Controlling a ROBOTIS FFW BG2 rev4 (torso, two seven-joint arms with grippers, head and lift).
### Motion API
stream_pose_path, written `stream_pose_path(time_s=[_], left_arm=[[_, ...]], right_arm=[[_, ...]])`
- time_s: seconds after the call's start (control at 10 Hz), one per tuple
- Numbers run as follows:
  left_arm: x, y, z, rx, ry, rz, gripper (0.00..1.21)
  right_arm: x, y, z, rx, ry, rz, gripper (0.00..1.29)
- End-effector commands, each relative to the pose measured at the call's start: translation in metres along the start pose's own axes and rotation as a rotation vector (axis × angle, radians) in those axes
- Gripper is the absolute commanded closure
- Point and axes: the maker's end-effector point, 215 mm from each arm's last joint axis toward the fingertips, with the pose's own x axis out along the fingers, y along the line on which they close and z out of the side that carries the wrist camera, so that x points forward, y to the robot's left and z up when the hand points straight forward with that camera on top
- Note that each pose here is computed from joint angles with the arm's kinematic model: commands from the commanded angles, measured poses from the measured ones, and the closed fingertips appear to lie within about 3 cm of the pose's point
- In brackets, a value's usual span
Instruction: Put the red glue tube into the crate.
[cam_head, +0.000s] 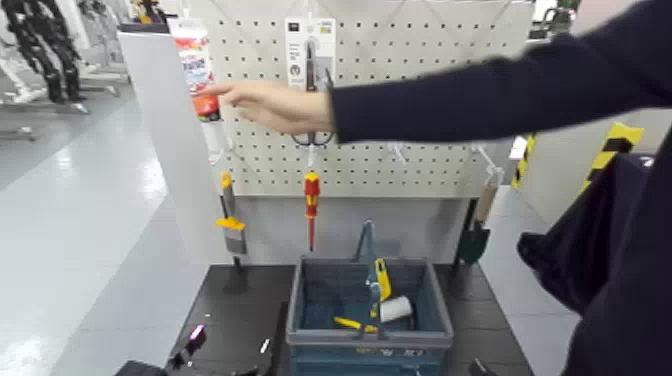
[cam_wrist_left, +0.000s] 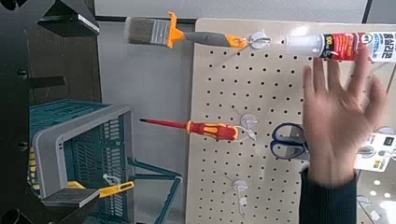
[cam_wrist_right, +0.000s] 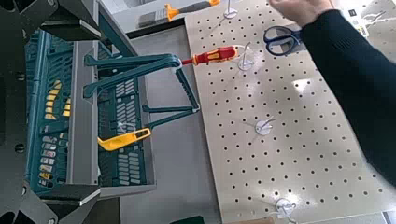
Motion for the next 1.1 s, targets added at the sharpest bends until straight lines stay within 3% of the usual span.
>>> stream_pose_path(time_s=[0.1,1.1], left_arm=[[0.0005,-0.0012,0.0005,0.001,-0.001,-0.005,0.09],[0.0042,-0.0030,0.0033,0.005,0.001,-0.030,0.10]], right_arm=[[0.0001,-0.0001,0.0008,-0.001,-0.002,0.000,0.14],[-0.0008,0.0002,0.0013,-0.003,-0.004,-0.003,0.14]])
